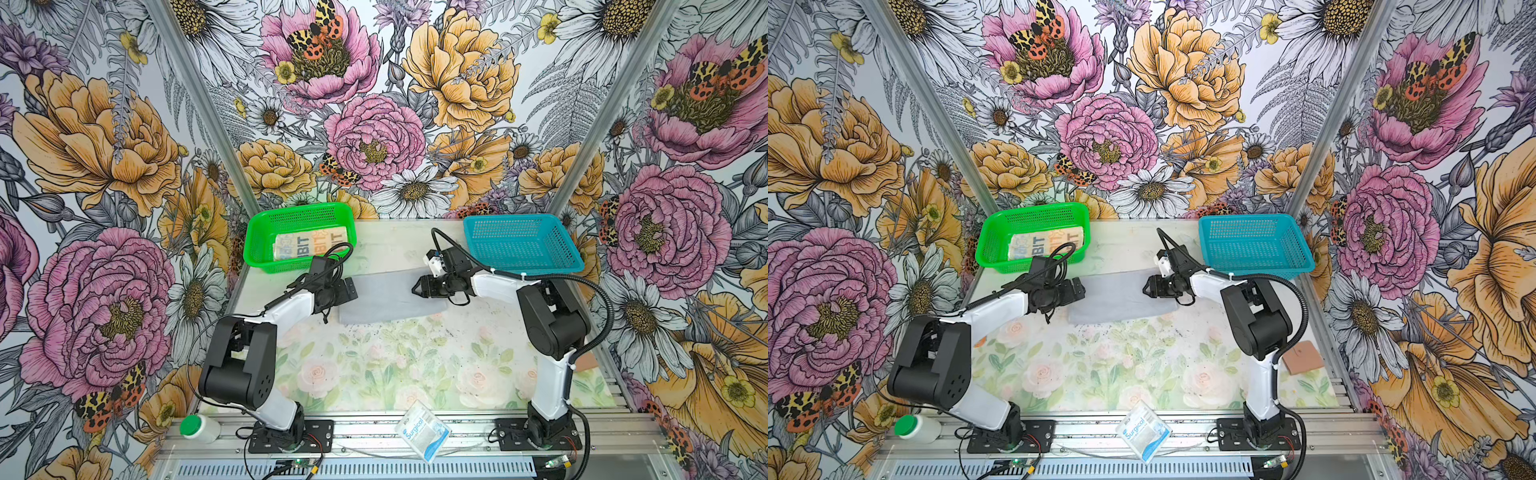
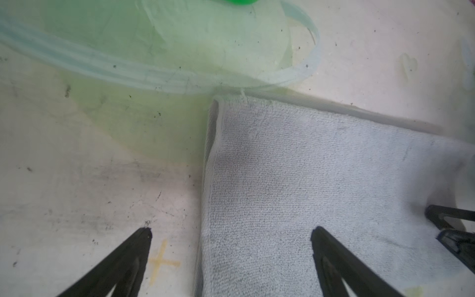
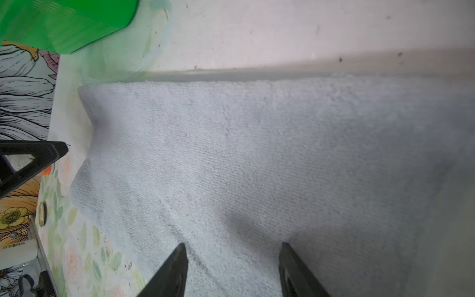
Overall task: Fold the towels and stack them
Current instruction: 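Pinch the grey towel's corner nearest the green basket with the left gripper, then lift the towel toward the green basket with the left gripper while the right retracts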
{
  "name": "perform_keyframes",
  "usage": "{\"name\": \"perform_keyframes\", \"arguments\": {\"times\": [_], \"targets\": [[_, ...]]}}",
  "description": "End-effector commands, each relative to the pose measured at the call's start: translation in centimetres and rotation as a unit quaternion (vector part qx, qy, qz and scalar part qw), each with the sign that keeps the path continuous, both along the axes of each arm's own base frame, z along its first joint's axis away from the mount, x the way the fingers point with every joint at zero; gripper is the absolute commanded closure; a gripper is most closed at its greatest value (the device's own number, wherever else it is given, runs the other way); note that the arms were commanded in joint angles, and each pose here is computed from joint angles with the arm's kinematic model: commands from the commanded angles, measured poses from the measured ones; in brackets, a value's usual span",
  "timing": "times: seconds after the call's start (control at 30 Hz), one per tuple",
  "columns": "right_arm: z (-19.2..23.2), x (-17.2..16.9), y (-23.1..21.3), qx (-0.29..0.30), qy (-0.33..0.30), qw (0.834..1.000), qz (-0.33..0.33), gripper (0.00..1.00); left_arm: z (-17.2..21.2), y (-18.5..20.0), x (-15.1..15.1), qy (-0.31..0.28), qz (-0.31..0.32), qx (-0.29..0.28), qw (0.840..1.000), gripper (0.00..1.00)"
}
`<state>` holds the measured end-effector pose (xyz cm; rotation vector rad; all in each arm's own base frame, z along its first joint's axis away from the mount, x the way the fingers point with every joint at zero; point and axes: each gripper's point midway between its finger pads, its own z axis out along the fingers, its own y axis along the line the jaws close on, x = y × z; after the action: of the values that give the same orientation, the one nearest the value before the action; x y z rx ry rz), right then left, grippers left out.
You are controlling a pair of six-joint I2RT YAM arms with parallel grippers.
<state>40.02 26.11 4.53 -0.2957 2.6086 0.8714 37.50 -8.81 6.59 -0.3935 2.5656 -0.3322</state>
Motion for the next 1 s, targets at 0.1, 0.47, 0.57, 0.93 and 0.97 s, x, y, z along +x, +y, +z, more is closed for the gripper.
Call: {"name": "perform_keyframes", "arguments": {"times": [0.1, 0.47, 0.57, 0.93, 0.97], "targets": [[-1.1, 0.1, -1.2, -0.016, -0.006, 1.0, -0.019, 0.38, 1.0, -0.4, 1.6, -0.012, 0.005, -0.009, 1.0, 0.01], [-1.8, -1.0, -1.8, -0.021, 0.005, 1.0, -0.021, 0.37, -2.1, -1.2, 2.1, 0.019, 0.009, -0.004, 1.0, 0.02], [-1.7, -1.1, -2.0, -0.022, 0.006, 0.999, -0.023, 0.36, -2.9, -1.4, 2.1, 0.025, 0.012, -0.011, 1.0, 0.08], [-1.2, -1.2, -2.1, -0.019, 0.003, 0.999, -0.027, 0.35, -4.4, -4.9, 2.1, 0.035, -0.012, -0.051, 0.998, 0.49], [-1.1, -1.2, -2.1, -0.018, 0.003, 0.999, -0.028, 0.35, -4.2, -5.3, 2.3, 0.033, -0.015, -0.052, 0.998, 0.51]]}}
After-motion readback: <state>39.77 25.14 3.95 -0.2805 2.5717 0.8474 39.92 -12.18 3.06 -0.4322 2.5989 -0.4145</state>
